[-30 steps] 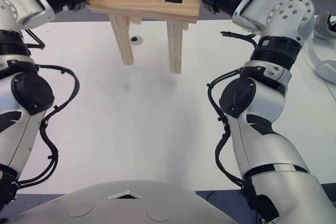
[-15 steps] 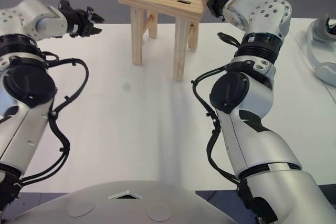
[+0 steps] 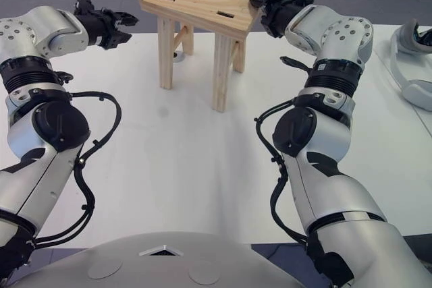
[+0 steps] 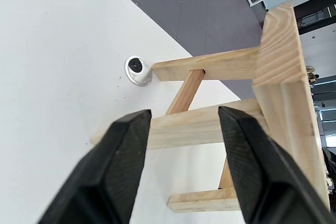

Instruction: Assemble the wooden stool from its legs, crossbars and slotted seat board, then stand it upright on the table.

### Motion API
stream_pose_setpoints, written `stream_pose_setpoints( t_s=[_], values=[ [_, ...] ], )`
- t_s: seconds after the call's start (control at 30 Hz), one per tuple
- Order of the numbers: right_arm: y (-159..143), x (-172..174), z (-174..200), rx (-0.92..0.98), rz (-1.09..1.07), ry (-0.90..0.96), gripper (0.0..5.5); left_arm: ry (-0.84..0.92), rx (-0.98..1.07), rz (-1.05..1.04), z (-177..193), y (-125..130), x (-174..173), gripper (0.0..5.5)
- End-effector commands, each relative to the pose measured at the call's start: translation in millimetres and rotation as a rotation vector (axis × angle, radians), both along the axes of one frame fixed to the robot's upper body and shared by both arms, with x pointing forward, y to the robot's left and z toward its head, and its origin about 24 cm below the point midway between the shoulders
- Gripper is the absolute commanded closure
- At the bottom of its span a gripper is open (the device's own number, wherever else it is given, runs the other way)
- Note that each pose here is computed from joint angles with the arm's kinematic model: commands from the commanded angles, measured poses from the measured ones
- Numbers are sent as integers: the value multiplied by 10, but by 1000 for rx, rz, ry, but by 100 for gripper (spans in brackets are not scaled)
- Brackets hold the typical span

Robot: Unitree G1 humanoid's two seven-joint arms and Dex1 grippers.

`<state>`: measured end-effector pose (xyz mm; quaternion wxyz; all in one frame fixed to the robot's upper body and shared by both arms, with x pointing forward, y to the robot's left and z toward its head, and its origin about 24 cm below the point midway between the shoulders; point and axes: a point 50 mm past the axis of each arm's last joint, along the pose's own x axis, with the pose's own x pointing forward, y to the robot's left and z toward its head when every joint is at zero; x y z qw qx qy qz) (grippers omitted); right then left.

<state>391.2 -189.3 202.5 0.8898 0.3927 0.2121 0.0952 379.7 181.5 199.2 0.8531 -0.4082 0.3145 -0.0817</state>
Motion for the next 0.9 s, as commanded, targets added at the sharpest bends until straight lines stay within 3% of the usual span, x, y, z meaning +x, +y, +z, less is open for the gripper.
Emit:
stream_pose_setpoints(
  t_s=[0.03,0.13,0.3,0.4,0.57,0.67,0.73,0.8,0.9],
  values=[
    [-185,-15,-330,-75,-43,128,163,-47,131,29,40,224,-69,255],
    [-219,-16,-227,-34,16,79,137,-96,229,83,55,532,-123,203],
    [-361,-34,-108,-41,85,12,137,-136,335,151,-76,947,-147,203],
    [-501,-37,-54,-122,94,-29,137,-346,433,90,84,1005,-114,203],
    [-506,-94,693,95,247,-438,137,-802,498,-46,437,835,-137,203],
    [-551,-202,836,118,320,-571,137,-1019,621,-82,573,747,-177,203],
    [-501,-349,905,-19,357,-725,137,-1232,832,-151,637,584,-271,203],
    [-267,-642,801,-301,413,-865,137,-1384,839,-224,578,345,-431,203],
    [57,-1038,239,-415,382,-861,137,-1332,700,-161,207,230,-735,203]
  ],
)
